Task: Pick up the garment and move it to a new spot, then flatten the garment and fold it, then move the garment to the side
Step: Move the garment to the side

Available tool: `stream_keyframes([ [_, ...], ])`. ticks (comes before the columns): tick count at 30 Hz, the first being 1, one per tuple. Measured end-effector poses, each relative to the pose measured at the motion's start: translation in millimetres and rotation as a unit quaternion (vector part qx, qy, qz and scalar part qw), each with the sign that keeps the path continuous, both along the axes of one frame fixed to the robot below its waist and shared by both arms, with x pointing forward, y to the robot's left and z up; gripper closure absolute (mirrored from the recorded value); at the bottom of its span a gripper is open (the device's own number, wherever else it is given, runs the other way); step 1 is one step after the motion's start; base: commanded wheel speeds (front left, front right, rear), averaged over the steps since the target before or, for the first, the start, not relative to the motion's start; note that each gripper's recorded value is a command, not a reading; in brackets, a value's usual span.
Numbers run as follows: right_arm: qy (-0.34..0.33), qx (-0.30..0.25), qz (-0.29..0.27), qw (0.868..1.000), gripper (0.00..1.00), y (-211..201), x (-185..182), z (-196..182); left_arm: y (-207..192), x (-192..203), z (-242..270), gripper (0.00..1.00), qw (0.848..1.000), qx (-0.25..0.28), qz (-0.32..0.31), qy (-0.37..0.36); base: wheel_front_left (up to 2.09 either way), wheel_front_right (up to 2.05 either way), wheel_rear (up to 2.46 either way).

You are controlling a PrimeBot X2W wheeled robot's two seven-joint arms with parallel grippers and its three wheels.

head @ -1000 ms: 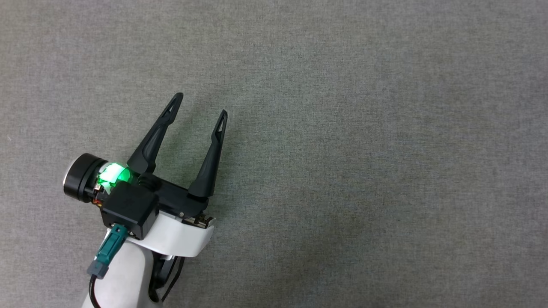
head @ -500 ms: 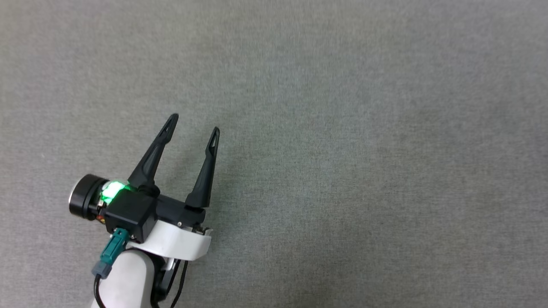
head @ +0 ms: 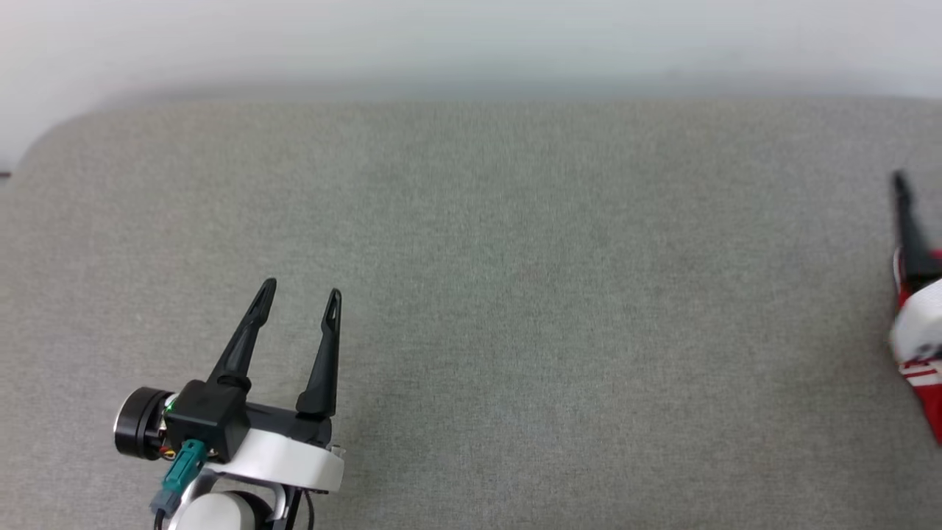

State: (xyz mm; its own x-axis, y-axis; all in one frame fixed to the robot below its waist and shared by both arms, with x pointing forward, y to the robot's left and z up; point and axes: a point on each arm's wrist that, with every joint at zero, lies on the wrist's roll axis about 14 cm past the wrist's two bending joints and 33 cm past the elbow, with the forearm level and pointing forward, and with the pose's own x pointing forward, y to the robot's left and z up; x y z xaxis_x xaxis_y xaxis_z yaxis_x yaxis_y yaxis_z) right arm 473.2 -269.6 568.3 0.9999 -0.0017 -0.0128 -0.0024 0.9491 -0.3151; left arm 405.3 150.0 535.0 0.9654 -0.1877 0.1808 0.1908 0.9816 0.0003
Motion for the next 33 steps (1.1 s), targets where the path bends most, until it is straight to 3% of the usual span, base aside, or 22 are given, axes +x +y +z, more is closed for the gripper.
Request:
stream_keyframes([
  [8, -0.066, 0.119, 0.047, 0.99, 0.0, 65.5, -43.3, 9.9, 10.0, -18.7, 3.4, 0.0, 1.0, -0.008, 0.018, 0.0, 0.0, 0.0, 0.0],
  [15, -0.056, 0.208, 0.047, 0.975, 0.0, 85.4, -64.7, -22.0, 15.0, -23.6, -4.6, 0.0, 0.999, -0.016, 0.029, 0.013, 0.0, 0.0, 0.0],
  [22, -0.034, 0.239, 0.049, 0.969, 0.0, 97.8, -73.1, -50.0, 17.6, -27.2, -16.0, 0.0, 0.999, -0.014, 0.034, 0.031, 0.0, 0.0, 0.0],
  [33, -0.031, 0.241, 0.052, 0.969, 0.0, 101.9, -70.4, -54.8, 26.5, -26.7, -6.4, 0.0, 0.999, -0.015, 0.05, 0.015, 0.0, 0.0, 0.0],
])
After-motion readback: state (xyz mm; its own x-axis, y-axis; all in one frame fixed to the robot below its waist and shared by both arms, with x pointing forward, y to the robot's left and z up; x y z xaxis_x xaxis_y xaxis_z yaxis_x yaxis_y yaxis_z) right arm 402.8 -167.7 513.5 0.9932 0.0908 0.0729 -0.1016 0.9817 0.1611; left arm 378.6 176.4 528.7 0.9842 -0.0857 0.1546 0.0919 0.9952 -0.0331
